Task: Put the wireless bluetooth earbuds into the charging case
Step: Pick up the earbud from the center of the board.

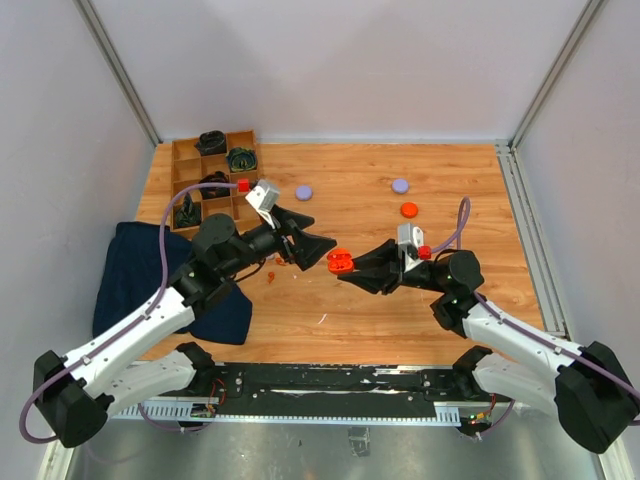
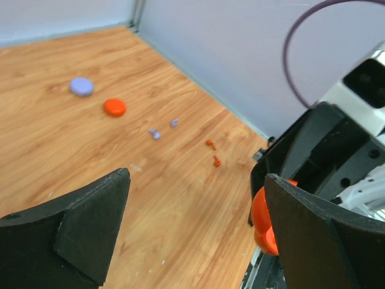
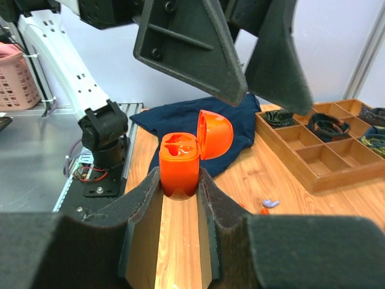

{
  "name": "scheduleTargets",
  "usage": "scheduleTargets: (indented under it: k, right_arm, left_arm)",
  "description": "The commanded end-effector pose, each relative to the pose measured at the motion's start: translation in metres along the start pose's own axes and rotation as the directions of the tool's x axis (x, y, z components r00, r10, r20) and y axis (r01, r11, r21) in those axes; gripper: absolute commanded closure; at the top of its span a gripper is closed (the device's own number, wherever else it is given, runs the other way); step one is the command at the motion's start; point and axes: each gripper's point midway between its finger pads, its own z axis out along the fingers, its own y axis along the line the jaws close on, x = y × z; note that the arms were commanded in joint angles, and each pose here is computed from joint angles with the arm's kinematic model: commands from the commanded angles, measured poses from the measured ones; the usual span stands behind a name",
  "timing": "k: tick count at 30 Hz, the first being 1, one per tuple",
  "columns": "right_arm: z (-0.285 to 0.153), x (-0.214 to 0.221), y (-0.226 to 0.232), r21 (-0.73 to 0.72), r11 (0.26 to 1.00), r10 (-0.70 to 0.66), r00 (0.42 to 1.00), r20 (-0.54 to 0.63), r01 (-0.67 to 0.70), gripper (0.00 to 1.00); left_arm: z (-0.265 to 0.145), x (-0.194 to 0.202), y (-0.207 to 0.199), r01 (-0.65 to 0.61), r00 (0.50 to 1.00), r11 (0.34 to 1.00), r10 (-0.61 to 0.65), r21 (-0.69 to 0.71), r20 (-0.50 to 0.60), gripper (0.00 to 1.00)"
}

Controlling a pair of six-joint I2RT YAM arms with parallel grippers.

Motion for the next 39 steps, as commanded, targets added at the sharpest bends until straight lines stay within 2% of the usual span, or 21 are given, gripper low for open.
scheduleTargets:
  k: [1, 6, 8, 9, 16, 21, 24, 30, 39]
  right_arm:
    - [-0.011, 0.003, -0.014, 0.064, 0.997, -0.051, 0.999, -0.008, 0.051, 0.99]
    - [-0.018, 0.010, -0.020, 0.097, 0.993, -0.058, 0.998, -0.036, 0.061, 0.99]
    - [-0.020, 0.014, -0.020, 0.106, 0.992, -0.058, 0.997, -0.054, 0.063, 0.99]
    - [-0.022, 0.015, -0.020, 0.111, 0.991, -0.062, 0.996, -0.059, 0.068, 0.99]
    - [-0.028, 0.021, -0.022, 0.136, 0.987, -0.072, 0.994, -0.082, 0.083, 0.99]
    - [-0.031, 0.025, -0.022, 0.147, 0.985, -0.076, 0.992, -0.098, 0.090, 0.99]
    - [-0.033, 0.027, -0.023, 0.152, 0.984, -0.076, 0.992, -0.104, 0.092, 0.99]
    - [-0.034, 0.032, -0.024, 0.157, 0.984, -0.072, 0.991, -0.110, 0.089, 0.99]
    - [-0.036, 0.034, -0.024, 0.158, 0.983, -0.075, 0.990, -0.117, 0.093, 0.99]
  left_arm:
    - [-0.016, 0.016, 0.034, 0.013, 0.997, 0.976, -0.028, -0.218, -0.066, 0.01]
    - [-0.032, 0.051, 0.071, 0.021, 0.984, 0.913, -0.092, -0.406, -0.156, 0.01]
    - [-0.040, 0.065, 0.090, 0.030, 0.973, 0.858, -0.142, -0.513, -0.181, 0.01]
    - [-0.048, 0.073, 0.103, 0.038, 0.966, 0.808, -0.179, -0.589, -0.184, 0.01]
    - [-0.069, 0.115, 0.148, 0.044, 0.919, 0.662, -0.321, -0.748, -0.229, 0.01]
    - [-0.087, 0.142, 0.181, 0.049, 0.871, 0.529, -0.437, -0.847, -0.223, 0.02]
    - [-0.091, 0.153, 0.194, 0.021, 0.852, 0.493, -0.463, -0.870, -0.242, 0.07]
    - [-0.094, 0.169, 0.215, -0.071, 0.820, 0.447, -0.483, -0.892, -0.308, 0.25]
    - [-0.096, 0.185, 0.234, -0.141, 0.771, 0.414, -0.524, -0.900, -0.361, 0.45]
